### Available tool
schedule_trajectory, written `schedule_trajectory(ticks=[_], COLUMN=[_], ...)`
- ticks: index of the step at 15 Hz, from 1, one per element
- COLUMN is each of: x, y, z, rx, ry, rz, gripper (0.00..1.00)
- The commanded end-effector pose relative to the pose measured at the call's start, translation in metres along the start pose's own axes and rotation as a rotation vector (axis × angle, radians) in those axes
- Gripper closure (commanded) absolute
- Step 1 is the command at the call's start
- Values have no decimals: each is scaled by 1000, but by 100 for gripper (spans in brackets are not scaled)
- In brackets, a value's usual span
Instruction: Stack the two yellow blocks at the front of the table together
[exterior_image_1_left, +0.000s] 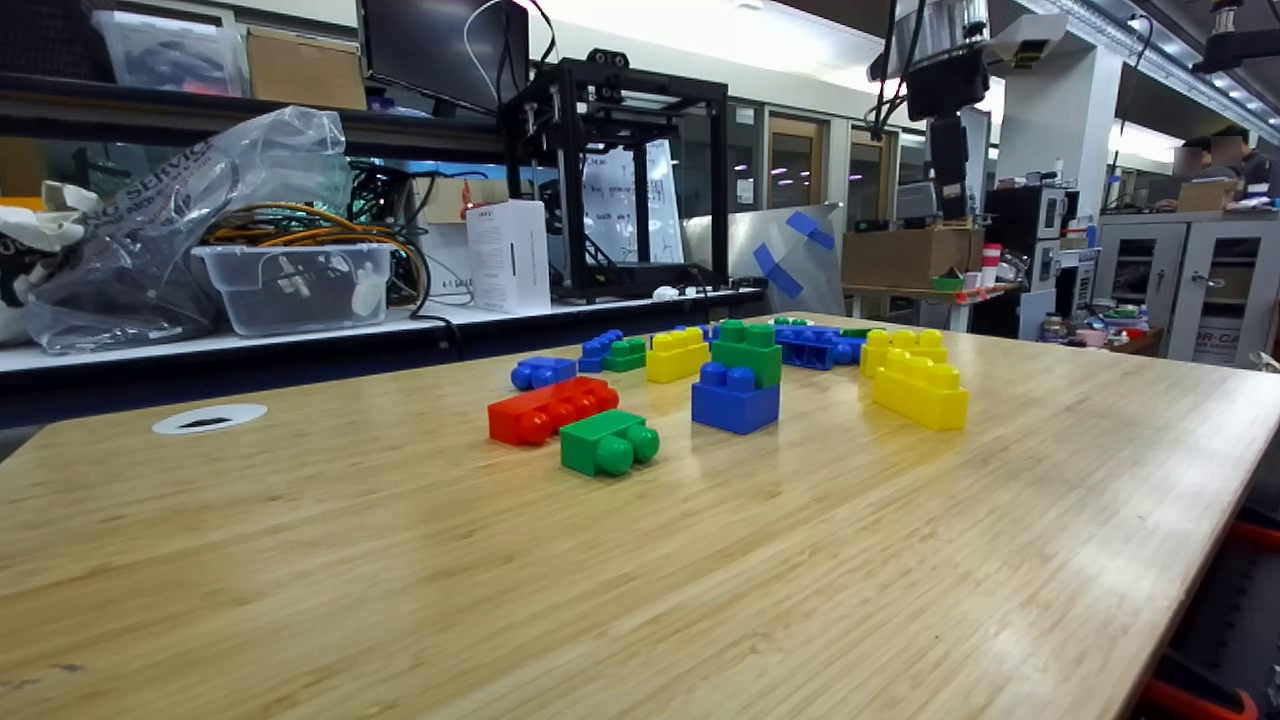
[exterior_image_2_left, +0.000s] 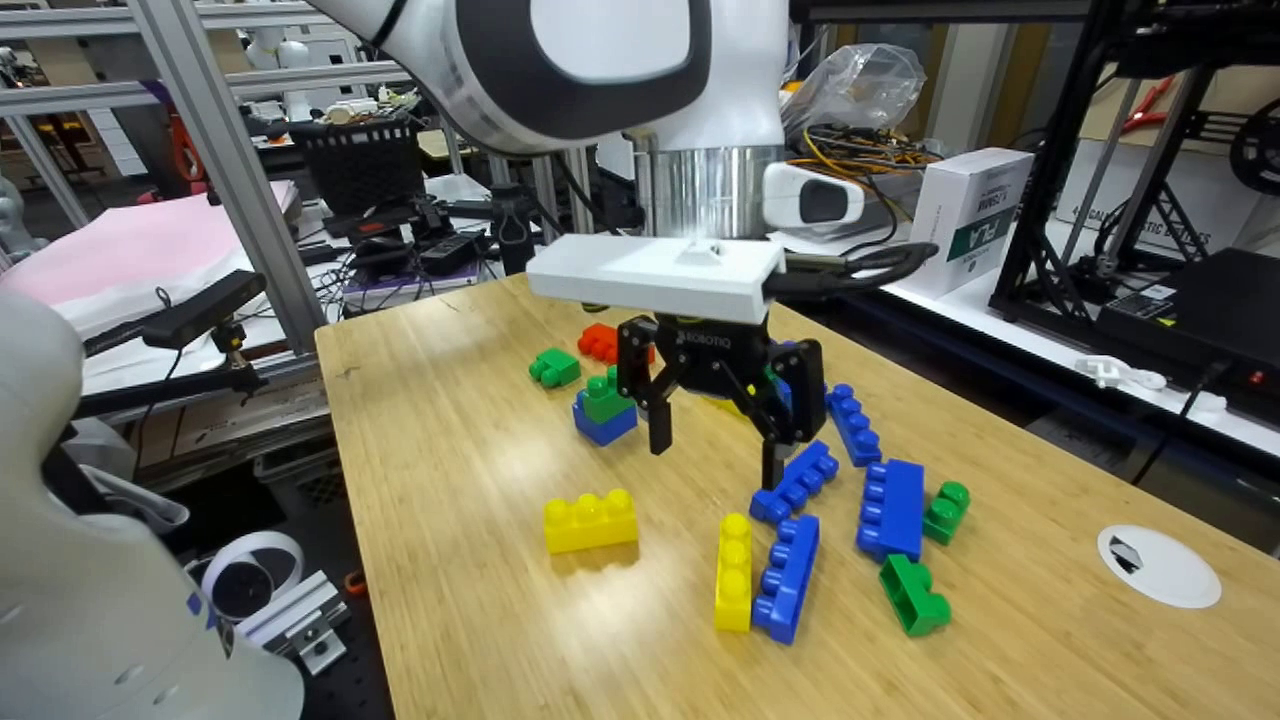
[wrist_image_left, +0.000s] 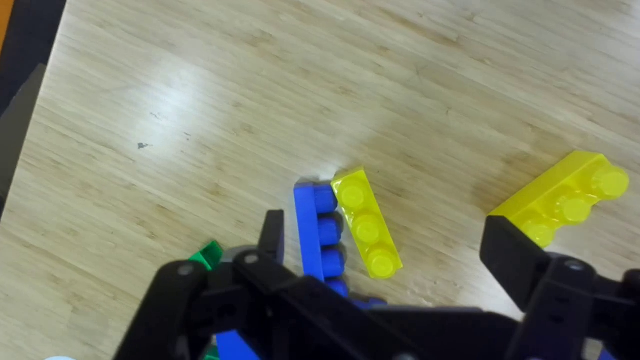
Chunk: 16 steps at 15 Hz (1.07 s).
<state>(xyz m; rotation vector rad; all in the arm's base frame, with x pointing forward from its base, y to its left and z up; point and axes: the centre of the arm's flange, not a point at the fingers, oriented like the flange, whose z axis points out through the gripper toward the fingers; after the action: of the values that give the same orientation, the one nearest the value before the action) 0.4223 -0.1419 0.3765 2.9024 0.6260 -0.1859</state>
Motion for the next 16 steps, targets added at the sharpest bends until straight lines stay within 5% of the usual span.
schedule_trajectory(ticks=[1, 16], x=[5, 37], y=[1, 1], z=[25, 99], rx=[-2, 38], ry=[31, 82], rz=[-75, -241], gripper=[0, 0])
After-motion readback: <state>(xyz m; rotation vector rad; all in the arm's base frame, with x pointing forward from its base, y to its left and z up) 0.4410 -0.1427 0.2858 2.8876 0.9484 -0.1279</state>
